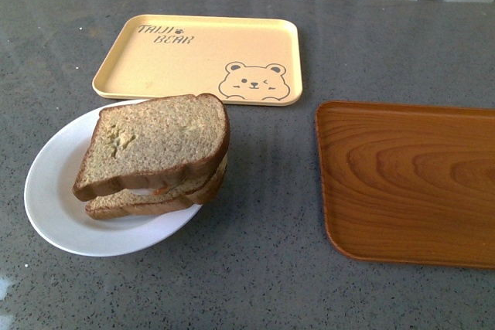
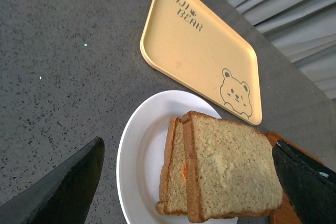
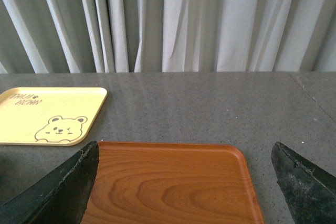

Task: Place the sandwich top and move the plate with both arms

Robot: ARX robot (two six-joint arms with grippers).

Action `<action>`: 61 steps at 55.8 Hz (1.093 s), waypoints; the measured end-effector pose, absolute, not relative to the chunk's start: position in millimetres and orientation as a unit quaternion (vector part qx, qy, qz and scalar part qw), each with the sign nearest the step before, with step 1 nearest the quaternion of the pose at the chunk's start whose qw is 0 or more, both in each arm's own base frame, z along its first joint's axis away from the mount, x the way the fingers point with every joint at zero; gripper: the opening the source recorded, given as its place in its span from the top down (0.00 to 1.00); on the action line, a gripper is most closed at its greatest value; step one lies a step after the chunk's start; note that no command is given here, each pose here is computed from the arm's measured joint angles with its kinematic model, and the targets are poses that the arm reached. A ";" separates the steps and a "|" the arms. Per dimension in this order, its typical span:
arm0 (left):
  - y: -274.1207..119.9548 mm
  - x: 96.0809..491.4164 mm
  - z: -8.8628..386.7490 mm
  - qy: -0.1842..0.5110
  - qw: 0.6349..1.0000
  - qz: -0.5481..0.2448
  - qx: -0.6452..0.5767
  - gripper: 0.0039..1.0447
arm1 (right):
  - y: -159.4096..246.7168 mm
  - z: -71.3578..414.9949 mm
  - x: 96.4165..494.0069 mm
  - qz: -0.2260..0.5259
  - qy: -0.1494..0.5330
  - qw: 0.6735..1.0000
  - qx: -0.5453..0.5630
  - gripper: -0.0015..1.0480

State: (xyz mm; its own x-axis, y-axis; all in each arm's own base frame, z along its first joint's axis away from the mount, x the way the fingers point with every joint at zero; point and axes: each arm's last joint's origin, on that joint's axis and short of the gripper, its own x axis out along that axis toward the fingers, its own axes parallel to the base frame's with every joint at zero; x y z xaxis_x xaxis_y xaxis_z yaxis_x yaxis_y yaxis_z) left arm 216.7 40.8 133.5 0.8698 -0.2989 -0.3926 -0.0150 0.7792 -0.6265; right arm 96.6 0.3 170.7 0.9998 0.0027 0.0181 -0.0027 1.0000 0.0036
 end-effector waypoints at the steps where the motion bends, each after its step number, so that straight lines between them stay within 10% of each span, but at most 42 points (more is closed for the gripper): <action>1: 41.2 217.7 131.9 0.245 0.910 -0.078 -0.324 0.08 | 0.3 170.8 96.6 0.002 -0.009 1.000 0.002 0.09; 61: 46.8 245.8 42.7 0.332 0.812 -0.141 -0.459 0.08 | 0.3 170.7 96.6 0.002 -0.009 1.000 0.002 0.09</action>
